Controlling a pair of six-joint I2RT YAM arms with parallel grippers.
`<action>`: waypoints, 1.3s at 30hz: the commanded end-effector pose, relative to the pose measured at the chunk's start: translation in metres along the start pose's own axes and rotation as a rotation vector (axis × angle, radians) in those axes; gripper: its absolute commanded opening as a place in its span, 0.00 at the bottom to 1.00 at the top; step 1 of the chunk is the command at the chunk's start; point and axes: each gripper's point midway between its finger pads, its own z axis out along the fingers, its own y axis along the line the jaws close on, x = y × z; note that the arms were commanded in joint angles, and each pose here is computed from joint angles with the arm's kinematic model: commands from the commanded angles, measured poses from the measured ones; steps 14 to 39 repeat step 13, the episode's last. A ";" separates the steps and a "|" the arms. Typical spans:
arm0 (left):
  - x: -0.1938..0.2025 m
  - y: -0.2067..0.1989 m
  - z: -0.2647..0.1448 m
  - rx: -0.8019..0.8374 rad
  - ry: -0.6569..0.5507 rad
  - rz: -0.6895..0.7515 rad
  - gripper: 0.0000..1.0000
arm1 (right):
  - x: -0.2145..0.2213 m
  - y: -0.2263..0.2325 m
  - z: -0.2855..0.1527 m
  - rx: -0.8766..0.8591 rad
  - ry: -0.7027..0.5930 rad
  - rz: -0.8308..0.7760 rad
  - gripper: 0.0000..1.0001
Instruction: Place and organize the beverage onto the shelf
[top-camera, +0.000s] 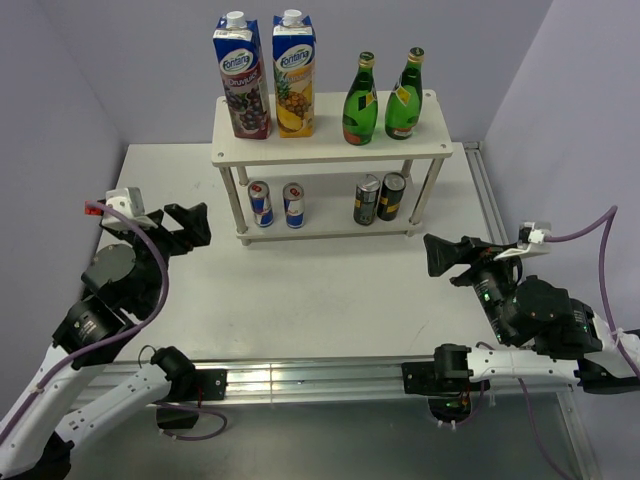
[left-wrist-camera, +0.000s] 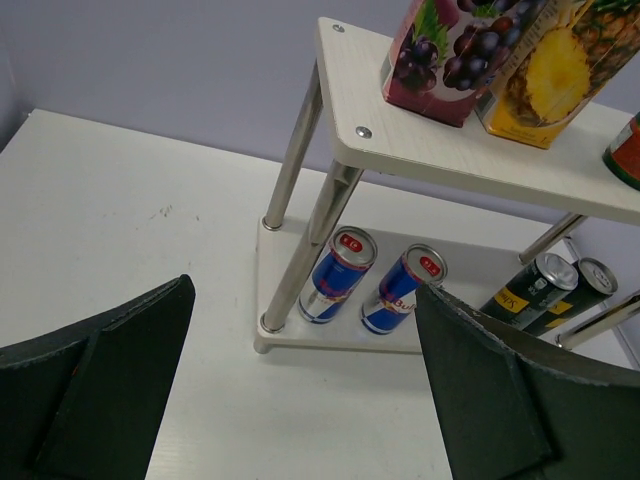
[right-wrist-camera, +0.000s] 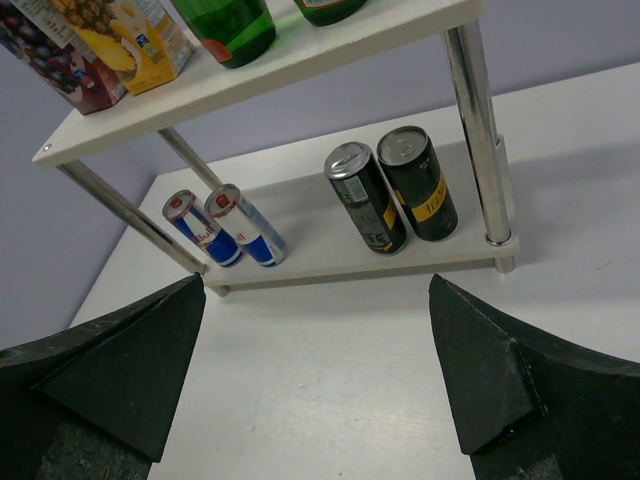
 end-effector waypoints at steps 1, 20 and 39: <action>-0.004 -0.011 0.004 0.053 -0.001 -0.019 0.99 | -0.005 -0.006 -0.001 0.024 -0.013 0.000 1.00; -0.002 -0.008 0.005 0.052 -0.005 -0.015 0.99 | -0.003 -0.006 0.000 0.037 -0.003 -0.006 0.99; -0.002 -0.008 0.005 0.052 -0.005 -0.015 0.99 | -0.003 -0.006 0.000 0.037 -0.003 -0.006 0.99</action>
